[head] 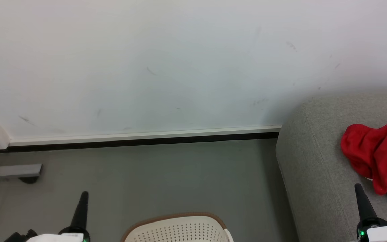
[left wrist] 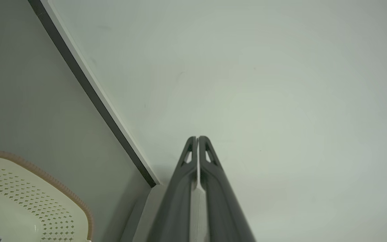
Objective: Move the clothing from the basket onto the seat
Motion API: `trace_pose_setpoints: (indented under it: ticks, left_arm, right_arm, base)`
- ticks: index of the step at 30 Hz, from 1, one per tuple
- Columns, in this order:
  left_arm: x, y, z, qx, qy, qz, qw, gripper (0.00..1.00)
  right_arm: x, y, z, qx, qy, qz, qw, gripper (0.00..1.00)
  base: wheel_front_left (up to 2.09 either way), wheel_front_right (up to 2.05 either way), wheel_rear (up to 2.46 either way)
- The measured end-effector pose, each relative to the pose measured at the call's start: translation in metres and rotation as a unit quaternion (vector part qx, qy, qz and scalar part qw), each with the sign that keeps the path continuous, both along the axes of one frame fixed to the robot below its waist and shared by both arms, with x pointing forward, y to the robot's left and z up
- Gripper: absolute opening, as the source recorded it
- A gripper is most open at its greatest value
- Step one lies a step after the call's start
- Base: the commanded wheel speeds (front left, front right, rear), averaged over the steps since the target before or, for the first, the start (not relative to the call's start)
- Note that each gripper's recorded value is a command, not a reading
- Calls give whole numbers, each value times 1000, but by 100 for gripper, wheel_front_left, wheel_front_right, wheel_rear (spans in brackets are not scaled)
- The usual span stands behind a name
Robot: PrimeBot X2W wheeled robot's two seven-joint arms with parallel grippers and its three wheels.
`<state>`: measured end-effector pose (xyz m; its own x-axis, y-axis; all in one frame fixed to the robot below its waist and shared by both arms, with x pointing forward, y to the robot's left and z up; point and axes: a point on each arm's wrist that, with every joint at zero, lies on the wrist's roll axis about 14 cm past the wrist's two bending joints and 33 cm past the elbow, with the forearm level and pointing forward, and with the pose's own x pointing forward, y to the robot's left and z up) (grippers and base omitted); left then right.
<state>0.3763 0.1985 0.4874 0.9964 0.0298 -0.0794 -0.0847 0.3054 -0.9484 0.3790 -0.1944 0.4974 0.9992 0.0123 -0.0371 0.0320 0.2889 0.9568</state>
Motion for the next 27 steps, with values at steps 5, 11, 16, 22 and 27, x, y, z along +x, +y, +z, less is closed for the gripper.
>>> trace_pose_setpoints:
  ticks: [5, 11, 16, 22, 27]
  left_arm:
    - [2, 0, 2, -25, -5, -1, 1000, 0]
    - [3, 0, 4, -49, -9, -1, 999, 0]
    - [5, 0, 6, -64, -13, -2, 998, 0]
    - [6, -1, 8, -88, -18, -5, 996, 0]
    - [7, 0, 10, -107, -22, -5, 994, 0]
  right_arm:
    - [1, -2, 0, 17, 0, -2, 1000, 0]
    - [1, -2, 0, 42, 0, -4, 999, 0]
    - [3, -2, 2, 59, -2, -5, 998, 0]
    - [5, -3, 3, 82, -5, -6, 997, 0]
    - [6, -3, 4, 97, -7, -6, 995, 0]
  base:
    - [0, 0, 0]
    - [0, 0, 0]
    - [0, 0, 0]
    - [0, 0, 0]
    - [0, 0, 0]
